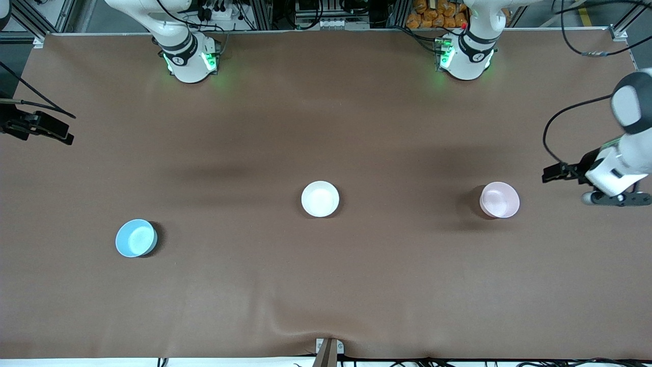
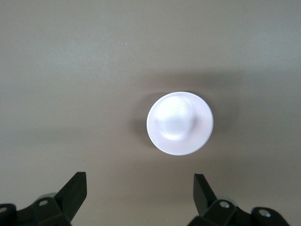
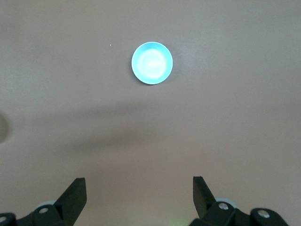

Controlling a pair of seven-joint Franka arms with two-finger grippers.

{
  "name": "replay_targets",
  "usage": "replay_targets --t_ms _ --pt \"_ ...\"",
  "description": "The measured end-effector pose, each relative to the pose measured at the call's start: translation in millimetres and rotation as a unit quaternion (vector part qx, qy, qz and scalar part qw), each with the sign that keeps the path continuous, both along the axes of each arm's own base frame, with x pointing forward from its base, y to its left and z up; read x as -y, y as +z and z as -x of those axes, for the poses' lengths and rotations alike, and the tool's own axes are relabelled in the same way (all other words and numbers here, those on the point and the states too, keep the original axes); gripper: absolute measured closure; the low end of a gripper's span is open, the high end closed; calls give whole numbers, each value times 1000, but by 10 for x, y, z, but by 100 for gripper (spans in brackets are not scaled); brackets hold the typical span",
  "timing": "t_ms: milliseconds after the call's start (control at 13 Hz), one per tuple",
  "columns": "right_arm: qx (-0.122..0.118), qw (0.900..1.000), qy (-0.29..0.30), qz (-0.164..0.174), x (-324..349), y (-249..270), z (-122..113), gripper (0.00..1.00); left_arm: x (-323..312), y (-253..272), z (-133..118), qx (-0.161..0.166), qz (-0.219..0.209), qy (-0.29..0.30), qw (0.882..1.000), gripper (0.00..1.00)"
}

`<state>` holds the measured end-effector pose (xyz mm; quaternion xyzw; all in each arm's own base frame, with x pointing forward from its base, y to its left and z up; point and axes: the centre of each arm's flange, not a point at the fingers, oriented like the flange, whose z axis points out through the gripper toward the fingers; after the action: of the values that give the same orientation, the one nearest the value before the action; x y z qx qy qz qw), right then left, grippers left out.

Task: Stack pink and blue bowls on white bowl
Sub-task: 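Move the left gripper down to the pink bowl rim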

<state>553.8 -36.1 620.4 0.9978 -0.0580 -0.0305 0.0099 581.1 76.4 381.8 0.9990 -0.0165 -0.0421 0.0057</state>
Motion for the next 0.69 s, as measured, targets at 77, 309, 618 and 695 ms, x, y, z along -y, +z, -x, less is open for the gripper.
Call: replay_targets --t_ms 77,309,618,695 --pt "0 1000 0 0 0 0 0 0 -9 -167 36 -1 0 0 1000 0" --pt "0 1000 0 0 0 -2 -1 0 23 -480 19 3 -1 -3 1000 0" --pt "0 1000 0 0 -3 -2 -1 0 28 -1023 -32 -2 -2 -4 1000 0" --pt "0 1000 0 0 -3 -2 -1 0 29 -1132 -38 -4 -2 -4 1000 3"
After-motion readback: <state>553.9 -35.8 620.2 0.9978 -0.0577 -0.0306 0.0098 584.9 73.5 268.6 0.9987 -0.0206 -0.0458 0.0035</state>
